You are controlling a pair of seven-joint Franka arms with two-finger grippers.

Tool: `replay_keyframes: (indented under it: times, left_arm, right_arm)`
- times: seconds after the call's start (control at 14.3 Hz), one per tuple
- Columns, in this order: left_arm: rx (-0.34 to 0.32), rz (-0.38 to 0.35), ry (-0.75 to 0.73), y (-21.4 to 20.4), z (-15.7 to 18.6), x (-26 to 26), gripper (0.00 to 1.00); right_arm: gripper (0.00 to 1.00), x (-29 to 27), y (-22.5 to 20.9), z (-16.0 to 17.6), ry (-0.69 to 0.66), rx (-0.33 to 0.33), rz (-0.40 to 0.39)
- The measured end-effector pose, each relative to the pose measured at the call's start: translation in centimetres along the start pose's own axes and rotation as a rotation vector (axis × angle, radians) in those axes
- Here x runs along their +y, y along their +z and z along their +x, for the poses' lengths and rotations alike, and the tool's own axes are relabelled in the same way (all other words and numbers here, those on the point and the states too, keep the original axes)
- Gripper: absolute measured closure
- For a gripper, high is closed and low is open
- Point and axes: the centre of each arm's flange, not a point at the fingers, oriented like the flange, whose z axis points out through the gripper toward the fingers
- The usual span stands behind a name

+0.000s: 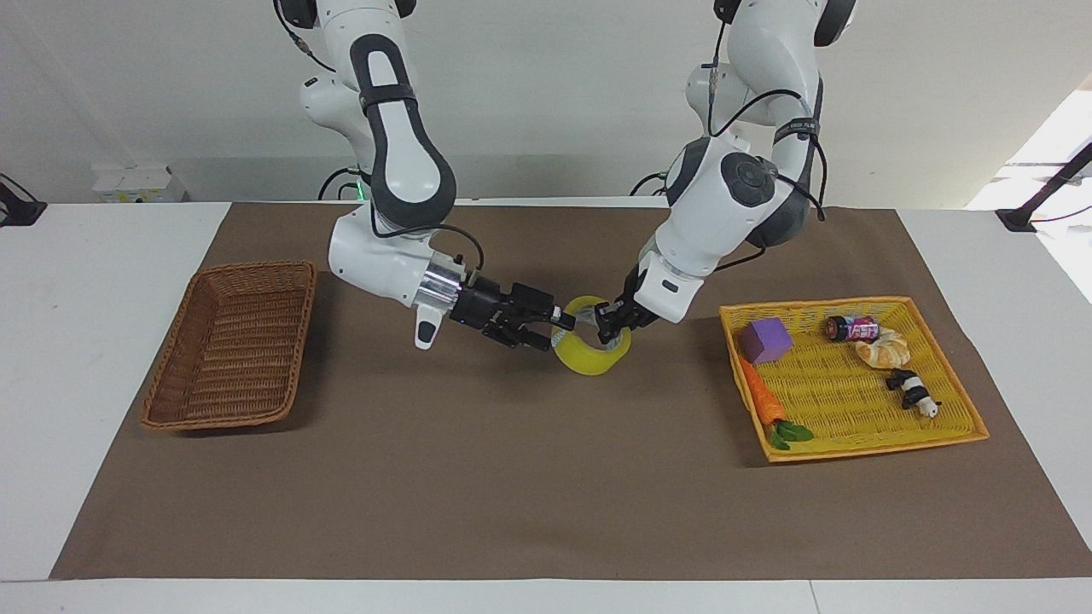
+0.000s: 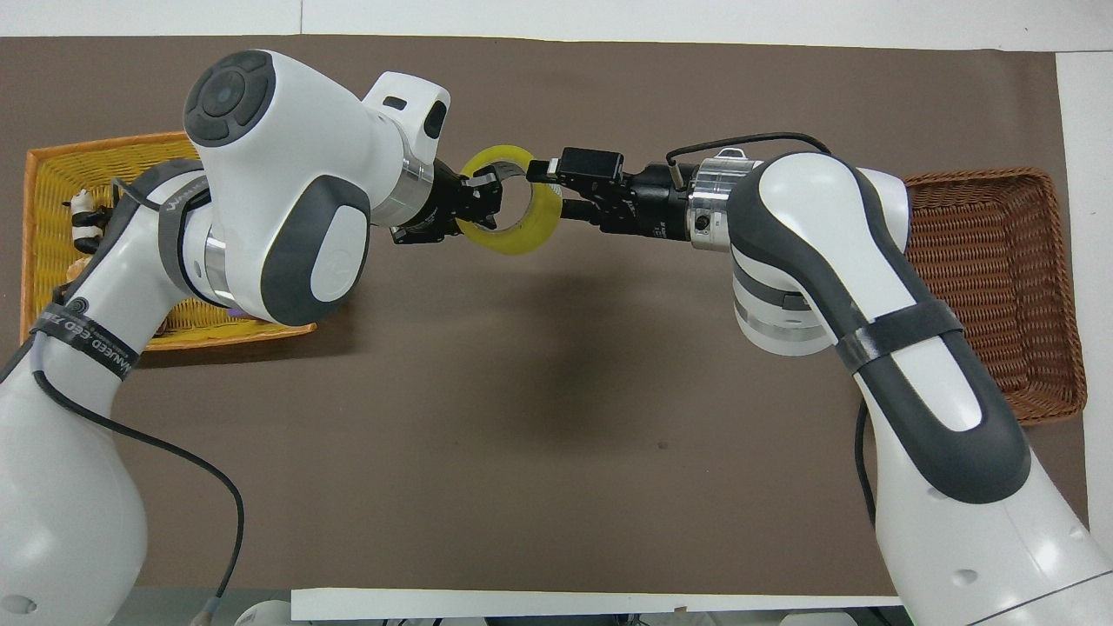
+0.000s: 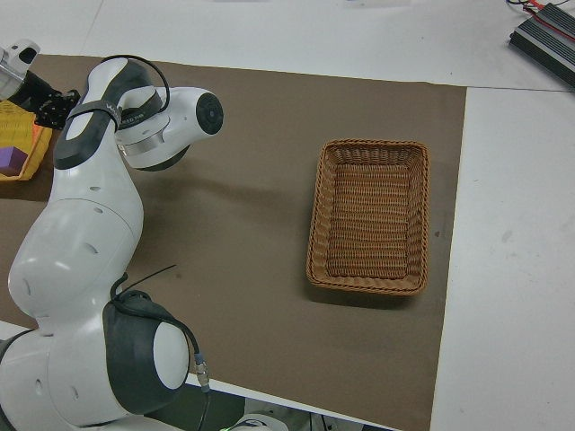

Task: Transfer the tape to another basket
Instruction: 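Grasp the tape with the right gripper while the left gripper releases it, then carry the tape into the wicker basket with the right gripper while the left gripper withdraws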

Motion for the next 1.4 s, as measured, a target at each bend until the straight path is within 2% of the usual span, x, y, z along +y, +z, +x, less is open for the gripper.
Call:
replay_keyframes:
  times: [0.21,0.35,0.42,0.49,0.84,0.91,1.12,1.19,1.33,1.4]
  left_arm:
    - [-0.001,0.001,0.0,0.0,0.0,0.0,0.78]
    - [-0.001,0.001,0.0,0.0,0.0,0.0,0.78]
    - [0.0,-0.001,-0.001,0.0,0.0,0.0,0.78]
    - [-0.002,-0.001,-0.005,-0.1,0.0,-0.1,0.78]
    - [-0.005,0.001,-0.008,-0.1,0.0,-0.1,0.78]
    - [-0.004,-0.001,-0.006,-0.2,-0.1,0.0,0.73]
    - [0.003,-0.011,0.003,-2.3,-0.2,0.6,0.4]
    - [-0.003,-0.001,-0.008,-4.4,0.4,0.1,0.24]
    - [-0.005,0.028,-0.07,-10.3,3.1,-3.5,0.01]
    - [0.008,0.043,-0.098,-13.2,4.8,-6.4,0.0]
  right_arm:
    - [0.04,-0.1,0.2,-0.2,-0.006,-0.004,-0.001]
    - [0.25,-0.1,0.2,-0.2,-0.01,-0.003,-0.001]
    - [0.39,0.0,0.2,-0.1,-0.01,-0.001,-0.004]
    - [0.45,0.1,0.2,-0.2,-0.022,-0.002,-0.004]
    - [0.45,0.1,0.2,-0.2,-0.027,-0.003,-0.004]
    - [0.45,0.1,0.2,-0.2,-0.027,-0.003,-0.004]
    - [0.45,0.2,-0.1,0.1,-0.025,0.003,-0.004]
    - [0.45,0.3,-0.4,0.3,-0.035,0.003,-0.017]
    - [0.45,1.0,-2.7,1.8,-0.071,-0.033,-0.059]
    - [0.45,1.9,-5.4,3.4,-0.077,-0.06,-0.071]
